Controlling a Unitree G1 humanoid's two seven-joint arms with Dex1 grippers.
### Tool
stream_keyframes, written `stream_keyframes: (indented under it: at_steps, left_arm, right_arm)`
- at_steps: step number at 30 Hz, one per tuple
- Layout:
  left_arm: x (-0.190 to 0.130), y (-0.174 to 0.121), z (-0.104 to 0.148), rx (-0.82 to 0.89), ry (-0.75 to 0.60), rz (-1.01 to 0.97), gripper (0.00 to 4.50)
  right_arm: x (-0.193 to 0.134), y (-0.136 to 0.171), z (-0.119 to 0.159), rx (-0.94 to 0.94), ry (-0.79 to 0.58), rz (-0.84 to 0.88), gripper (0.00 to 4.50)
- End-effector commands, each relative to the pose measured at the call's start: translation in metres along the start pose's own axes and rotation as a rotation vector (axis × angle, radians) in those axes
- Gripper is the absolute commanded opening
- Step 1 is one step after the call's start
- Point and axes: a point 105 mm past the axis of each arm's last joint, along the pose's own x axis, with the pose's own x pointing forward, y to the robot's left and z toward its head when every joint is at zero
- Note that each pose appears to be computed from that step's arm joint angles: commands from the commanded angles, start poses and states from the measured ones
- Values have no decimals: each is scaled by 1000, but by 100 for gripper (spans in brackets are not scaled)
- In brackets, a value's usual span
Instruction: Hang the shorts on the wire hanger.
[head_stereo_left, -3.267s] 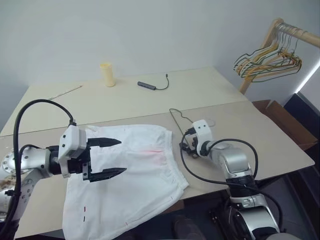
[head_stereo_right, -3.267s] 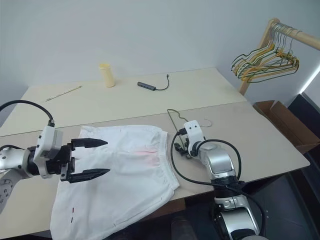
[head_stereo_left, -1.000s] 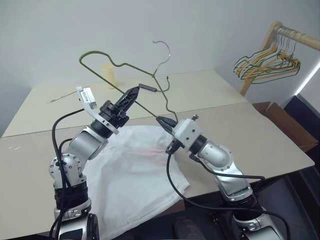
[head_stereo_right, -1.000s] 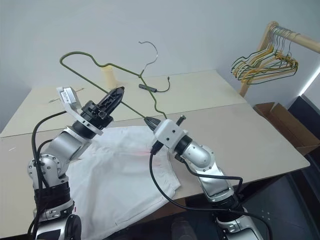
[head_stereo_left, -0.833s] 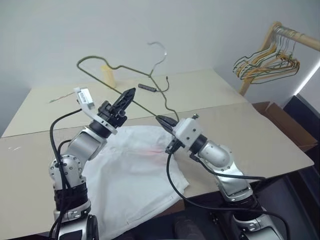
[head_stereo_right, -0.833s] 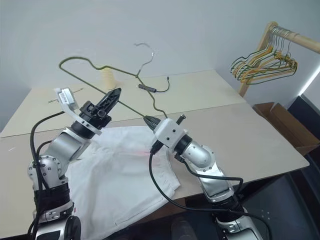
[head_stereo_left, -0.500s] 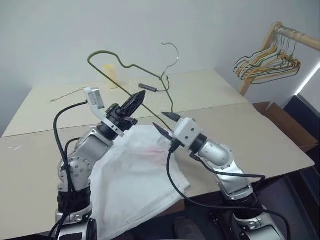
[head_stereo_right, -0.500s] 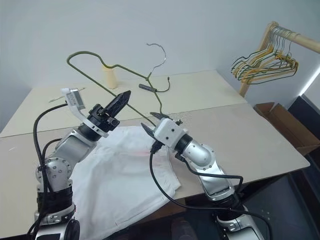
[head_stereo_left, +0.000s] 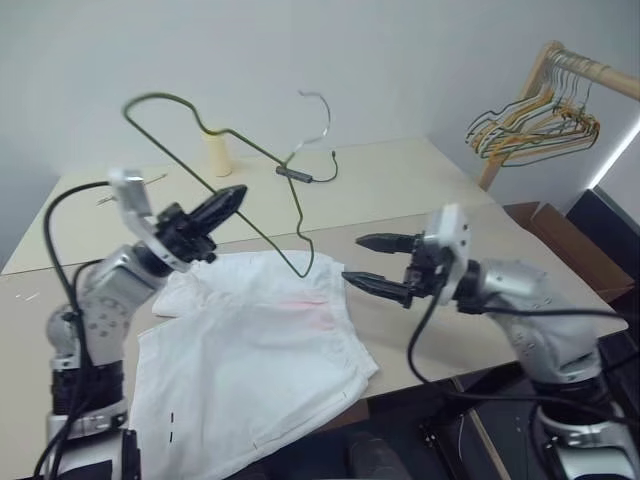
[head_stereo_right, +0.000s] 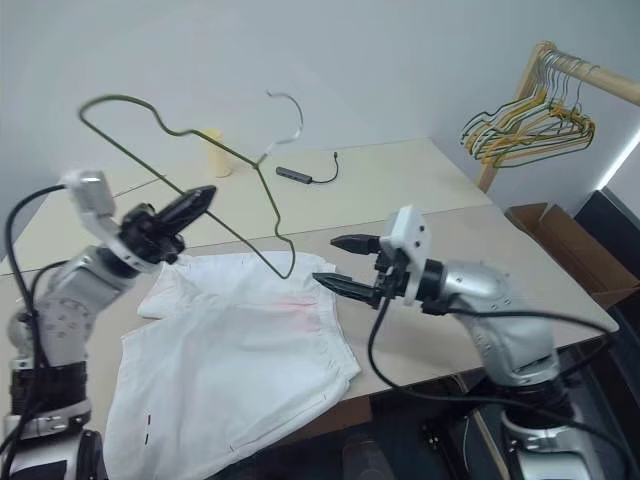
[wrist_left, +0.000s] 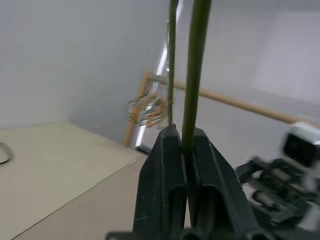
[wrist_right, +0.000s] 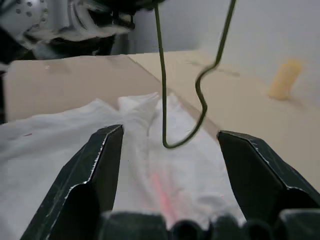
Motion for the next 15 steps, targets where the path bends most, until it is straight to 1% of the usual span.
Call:
stream_keyframes:
  at_steps: [1, 3, 5, 11, 15]
  left_arm:
    - [4, -12, 26, -35, -57, -141, 0]
    - [3, -20, 29, -69, -63, -228, 0]
    - [4, -27, 28, -89, -51, -296, 0]
    - [10, -31, 19, -102, -37, -336, 0]
    - [13, -29, 12, -83, -23, -332, 0]
  right_arm:
    - [-2, 4, -3, 178, 76, 145, 354]
    - [3, 0, -1, 266, 64, 191, 354]
    - [12, -3, 4, 309, 41, 225, 354]
    - [36, 2, 23, 352, -21, 294, 354]
    - [46, 9, 25, 355, -13, 308, 354]
